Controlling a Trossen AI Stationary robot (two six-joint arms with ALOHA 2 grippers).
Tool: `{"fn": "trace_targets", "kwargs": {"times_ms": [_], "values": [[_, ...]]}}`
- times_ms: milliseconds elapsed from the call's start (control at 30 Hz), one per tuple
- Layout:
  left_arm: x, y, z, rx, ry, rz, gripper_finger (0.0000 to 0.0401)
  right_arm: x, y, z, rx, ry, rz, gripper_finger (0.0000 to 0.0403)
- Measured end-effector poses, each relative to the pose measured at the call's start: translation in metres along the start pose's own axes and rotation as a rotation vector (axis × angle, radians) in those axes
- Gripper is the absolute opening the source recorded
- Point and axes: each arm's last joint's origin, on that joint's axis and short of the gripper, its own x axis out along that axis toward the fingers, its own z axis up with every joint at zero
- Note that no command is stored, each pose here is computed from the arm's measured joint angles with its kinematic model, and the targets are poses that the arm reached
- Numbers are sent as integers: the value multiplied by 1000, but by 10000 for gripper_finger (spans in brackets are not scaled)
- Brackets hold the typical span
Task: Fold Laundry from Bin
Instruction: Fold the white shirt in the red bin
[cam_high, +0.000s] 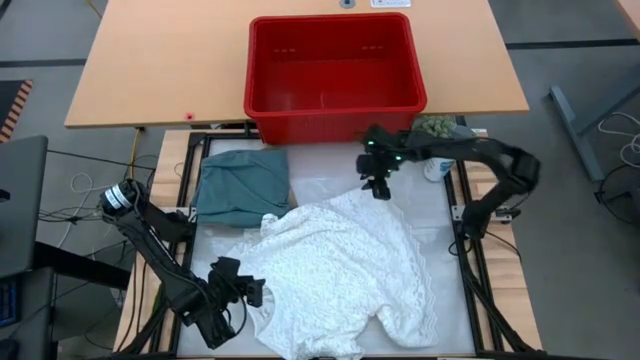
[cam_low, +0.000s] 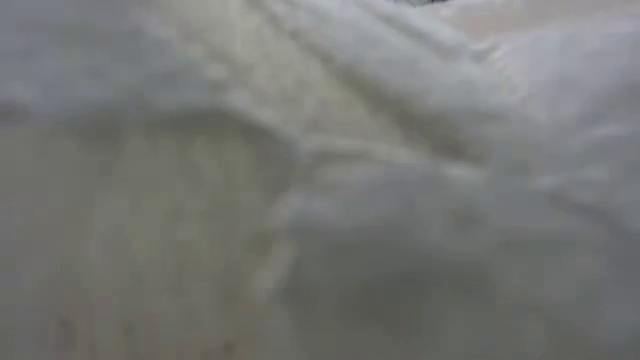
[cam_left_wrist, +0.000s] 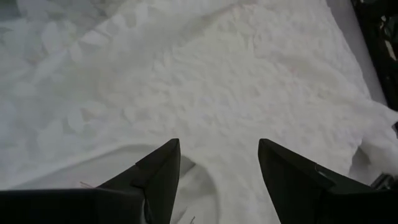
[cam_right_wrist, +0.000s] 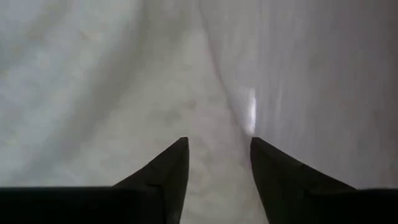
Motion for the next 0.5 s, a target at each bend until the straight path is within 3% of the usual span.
{"fn": "trace_targets", "kwargs": {"times_ms": [200, 500], "values": [[0, -1, -2, 41, 44, 15, 205, 41, -17, 9, -155, 221, -30, 229], [0, -1, -2, 60, 45, 15, 205, 80, -19, 11, -182, 346, 10, 234]]}}
